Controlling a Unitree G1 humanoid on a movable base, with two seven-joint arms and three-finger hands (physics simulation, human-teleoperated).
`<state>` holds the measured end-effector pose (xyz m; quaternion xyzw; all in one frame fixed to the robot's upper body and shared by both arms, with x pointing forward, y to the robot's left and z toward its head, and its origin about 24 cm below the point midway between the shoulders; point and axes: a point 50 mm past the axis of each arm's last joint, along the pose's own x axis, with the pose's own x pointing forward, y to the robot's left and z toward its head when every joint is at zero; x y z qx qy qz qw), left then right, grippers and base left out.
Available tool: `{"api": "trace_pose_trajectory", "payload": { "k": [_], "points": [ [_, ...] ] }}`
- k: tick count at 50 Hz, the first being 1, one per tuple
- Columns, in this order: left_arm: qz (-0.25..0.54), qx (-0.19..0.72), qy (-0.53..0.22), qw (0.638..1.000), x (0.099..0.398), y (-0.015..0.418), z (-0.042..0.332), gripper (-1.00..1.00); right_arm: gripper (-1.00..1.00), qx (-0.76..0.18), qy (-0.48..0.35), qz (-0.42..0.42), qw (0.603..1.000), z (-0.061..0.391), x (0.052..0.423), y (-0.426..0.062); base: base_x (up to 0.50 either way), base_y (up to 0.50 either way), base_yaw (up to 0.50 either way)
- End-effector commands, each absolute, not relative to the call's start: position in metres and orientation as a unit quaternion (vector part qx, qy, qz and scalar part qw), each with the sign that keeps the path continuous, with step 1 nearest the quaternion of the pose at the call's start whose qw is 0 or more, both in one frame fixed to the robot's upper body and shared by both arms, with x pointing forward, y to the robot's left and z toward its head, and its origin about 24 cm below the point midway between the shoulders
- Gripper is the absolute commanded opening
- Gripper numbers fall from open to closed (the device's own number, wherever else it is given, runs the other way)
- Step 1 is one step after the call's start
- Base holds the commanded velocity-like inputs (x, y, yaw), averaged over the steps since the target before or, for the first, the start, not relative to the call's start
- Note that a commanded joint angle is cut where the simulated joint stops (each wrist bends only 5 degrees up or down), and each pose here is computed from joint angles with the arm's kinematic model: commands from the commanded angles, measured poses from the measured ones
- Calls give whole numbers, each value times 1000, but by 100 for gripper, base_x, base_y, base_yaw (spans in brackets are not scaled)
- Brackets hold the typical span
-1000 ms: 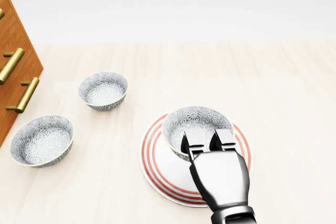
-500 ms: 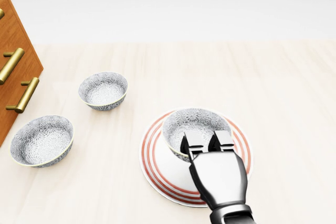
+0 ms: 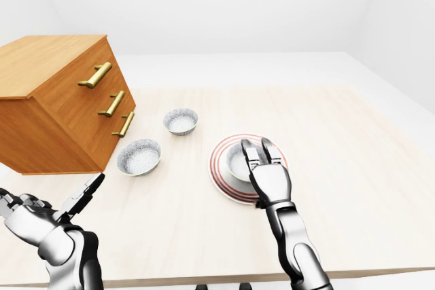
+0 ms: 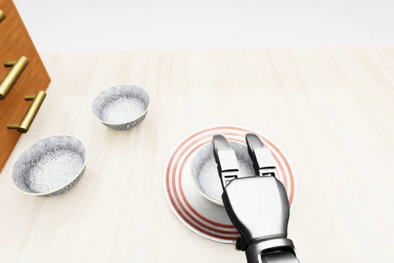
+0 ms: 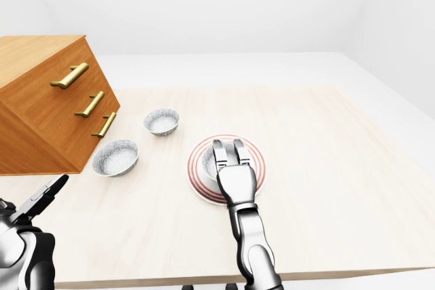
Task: Put the bowl at the front on the plate.
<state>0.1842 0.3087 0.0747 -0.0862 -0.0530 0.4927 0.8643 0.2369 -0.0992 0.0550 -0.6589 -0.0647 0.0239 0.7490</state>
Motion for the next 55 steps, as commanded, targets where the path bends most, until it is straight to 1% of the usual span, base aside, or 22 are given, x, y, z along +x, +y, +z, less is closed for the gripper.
{"api": "trace_pose_trajectory", "payload": {
  "k": [1,10,14,18,26,29,33,37,41,45,46,49,50,55],
  "points": [
    [493,-86,-48,865,185,309,72,100,100,-670,-68,19,739,59,236,-101,0,0,0],
    [492,-87,-54,865,184,309,75,100,100,-672,-70,15,737,62,235,-101,0,0,0],
    [492,-87,-53,865,185,309,75,100,100,-678,-76,10,731,71,230,-101,0,0,0],
    [492,-86,-53,865,185,309,75,100,100,-694,-87,-2,715,93,226,-99,0,0,0],
    [492,-86,-53,865,184,309,75,100,100,-742,-80,-48,664,149,220,-93,0,0,0],
    [493,-86,-54,864,184,309,75,100,100,-748,-65,-67,658,165,218,-94,0,0,0],
    [494,-87,-52,863,183,309,74,100,100,-762,-71,-94,637,194,218,-100,0,0,0],
    [495,-87,-52,863,182,310,74,100,100,-768,-70,-104,628,204,219,-104,0,0,0],
    [495,-84,-54,863,182,310,75,100,100,-764,-76,-133,627,218,218,-110,0,0,0],
    [495,-84,-52,864,184,309,74,100,100,-763,-95,-173,615,236,218,-116,0,0,0],
    [494,-83,-51,864,184,309,74,100,100,-759,-108,-196,611,246,217,-118,0,0,0],
    [495,-83,-52,863,182,309,74,100,100,-755,-126,-227,602,261,215,-122,0,0,0],
    [497,-86,-55,862,181,310,75,100,100,-750,-145,-255,593,274,213,-123,0,0,0],
    [497,-85,-51,862,181,310,74,100,100,-733,-196,-316,569,307,204,-123,0,0,0]
  ]
}}
